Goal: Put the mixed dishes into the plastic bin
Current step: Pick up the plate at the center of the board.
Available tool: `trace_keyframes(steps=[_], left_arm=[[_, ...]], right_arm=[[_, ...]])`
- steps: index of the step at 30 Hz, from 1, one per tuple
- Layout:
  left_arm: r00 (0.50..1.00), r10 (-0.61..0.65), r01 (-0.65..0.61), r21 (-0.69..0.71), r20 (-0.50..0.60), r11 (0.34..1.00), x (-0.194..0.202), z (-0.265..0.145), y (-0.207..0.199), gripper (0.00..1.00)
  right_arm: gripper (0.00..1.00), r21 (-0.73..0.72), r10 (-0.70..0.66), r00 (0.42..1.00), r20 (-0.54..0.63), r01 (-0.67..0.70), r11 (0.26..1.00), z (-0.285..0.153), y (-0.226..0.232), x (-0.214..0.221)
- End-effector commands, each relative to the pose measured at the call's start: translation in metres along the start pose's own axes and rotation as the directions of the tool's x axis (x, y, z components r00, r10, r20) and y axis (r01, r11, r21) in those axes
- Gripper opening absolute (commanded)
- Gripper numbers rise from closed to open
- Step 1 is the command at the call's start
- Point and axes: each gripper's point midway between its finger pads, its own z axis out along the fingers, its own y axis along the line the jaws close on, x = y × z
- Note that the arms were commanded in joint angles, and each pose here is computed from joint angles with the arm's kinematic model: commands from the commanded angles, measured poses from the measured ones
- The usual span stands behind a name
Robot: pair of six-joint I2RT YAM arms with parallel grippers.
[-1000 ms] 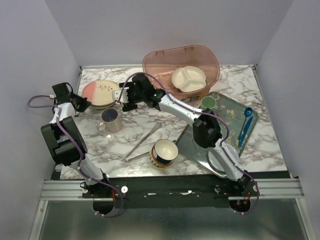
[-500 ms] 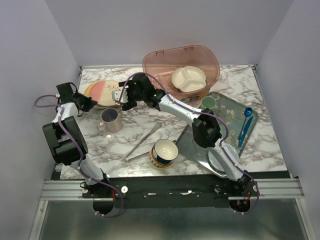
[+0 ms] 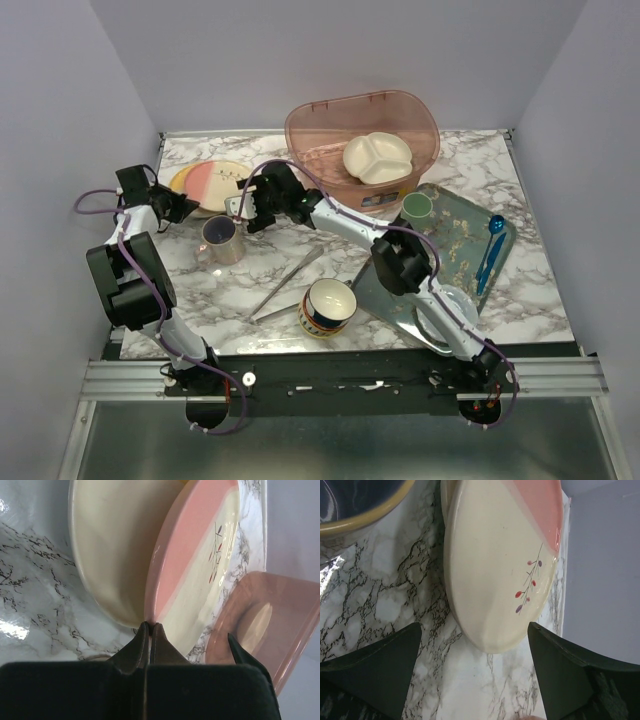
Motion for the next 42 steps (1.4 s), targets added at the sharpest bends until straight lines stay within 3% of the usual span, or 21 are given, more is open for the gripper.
trace_keyframes(steps=[1, 11, 24, 31, 35, 42], left_arm=[[1.0, 0.006, -0.004, 0.115, -0.014, 0.993, 0.0, -0.006, -0.028, 0.0], [0.999, -0.003, 0.009, 0.125, -0.049, 0.992, 0.009, -0.004, -0.029, 0.0], [0.996, -0.015, 0.027, 0.145, -0.083, 0.989, 0.022, -0.007, -0.026, 0.0], [0.995, -0.012, 0.027, 0.156, -0.097, 0.987, 0.03, -0.01, -0.024, 0.0], [0.995, -0.009, 0.024, 0.16, -0.098, 0.987, 0.03, -0.011, -0.025, 0.0], [0.996, -0.003, 0.018, 0.167, -0.094, 0.986, 0.029, -0.013, -0.028, 0.0]], right_arm=[[0.94, 0.019, -0.03, 0.999, 0.019, 0.03, 0.999, 0.014, 0.0, -0.001], [0.91, 0.047, -0.092, 0.996, 0.017, 0.091, 0.995, 0.028, 0.001, 0.001], [0.7, 0.094, -0.186, 0.982, -0.014, 0.187, 0.978, 0.041, 0.001, 0.007], [0.49, 0.106, -0.205, 0.979, -0.024, 0.206, 0.973, 0.043, 0.001, 0.008], [0.29, 0.112, -0.201, 0.979, -0.028, 0.203, 0.973, 0.039, -0.002, 0.006], [0.14, 0.179, -0.185, 0.983, 0.001, 0.182, 0.967, 0.017, -0.022, -0.012]])
